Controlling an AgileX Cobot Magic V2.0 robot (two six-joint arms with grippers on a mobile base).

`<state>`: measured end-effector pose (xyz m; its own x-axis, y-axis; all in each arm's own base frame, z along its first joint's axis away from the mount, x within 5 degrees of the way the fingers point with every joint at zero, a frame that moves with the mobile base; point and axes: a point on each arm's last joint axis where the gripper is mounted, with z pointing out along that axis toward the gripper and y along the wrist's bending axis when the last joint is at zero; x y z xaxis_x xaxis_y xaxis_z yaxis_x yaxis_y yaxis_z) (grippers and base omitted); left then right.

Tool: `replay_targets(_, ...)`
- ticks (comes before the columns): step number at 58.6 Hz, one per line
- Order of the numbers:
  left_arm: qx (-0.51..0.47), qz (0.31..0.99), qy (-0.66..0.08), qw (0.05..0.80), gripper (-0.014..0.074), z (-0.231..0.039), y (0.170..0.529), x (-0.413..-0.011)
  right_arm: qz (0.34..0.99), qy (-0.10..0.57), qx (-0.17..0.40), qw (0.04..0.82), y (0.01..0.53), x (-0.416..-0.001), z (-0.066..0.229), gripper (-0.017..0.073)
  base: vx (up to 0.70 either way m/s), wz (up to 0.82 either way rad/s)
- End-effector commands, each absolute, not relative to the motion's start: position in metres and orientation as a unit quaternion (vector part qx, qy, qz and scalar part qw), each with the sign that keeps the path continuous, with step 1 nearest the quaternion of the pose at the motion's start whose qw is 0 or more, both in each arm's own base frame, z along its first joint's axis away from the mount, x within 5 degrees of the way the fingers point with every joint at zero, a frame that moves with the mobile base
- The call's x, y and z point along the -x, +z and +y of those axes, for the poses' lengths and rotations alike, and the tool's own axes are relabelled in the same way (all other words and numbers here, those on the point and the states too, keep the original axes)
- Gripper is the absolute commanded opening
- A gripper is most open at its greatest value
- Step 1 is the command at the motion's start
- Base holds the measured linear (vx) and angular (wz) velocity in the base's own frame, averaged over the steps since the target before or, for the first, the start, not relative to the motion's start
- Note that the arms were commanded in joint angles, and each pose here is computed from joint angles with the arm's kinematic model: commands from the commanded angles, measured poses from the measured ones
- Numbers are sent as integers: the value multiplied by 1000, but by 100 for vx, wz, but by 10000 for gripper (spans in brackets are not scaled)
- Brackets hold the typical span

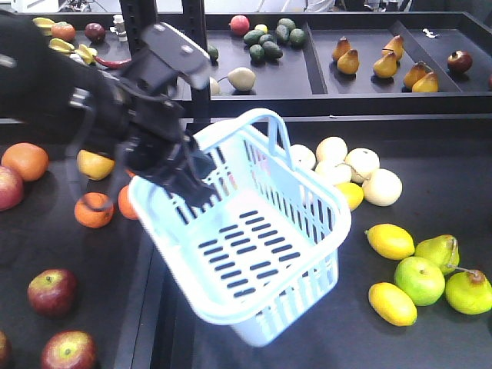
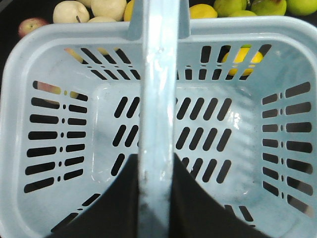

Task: Pick three apples into basket with both arms
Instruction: 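Close the left gripper on the basket handle and lift the basket, then hold the basket up with the left gripper while the base backs away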

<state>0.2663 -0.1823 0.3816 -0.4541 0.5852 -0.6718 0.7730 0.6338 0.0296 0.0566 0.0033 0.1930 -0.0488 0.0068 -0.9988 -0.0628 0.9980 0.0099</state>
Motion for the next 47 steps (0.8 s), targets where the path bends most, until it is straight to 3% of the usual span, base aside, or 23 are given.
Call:
replay_targets(1, -367, 829, -181, 381, -8, -169, 424, -237, 699, 21, 24, 715, 196, -56, 3, -9, 0, 0)
replay_targets(30, -258, 804, -262, 468, -8, -98, 396, -118, 699, 21, 24, 715, 196, -56, 3, -9, 0, 0)
replay_targets(47, -245, 758, -268, 542, -8, -63, 387, -65, 699, 21, 24, 715, 196, -56, 3, -9, 0, 0)
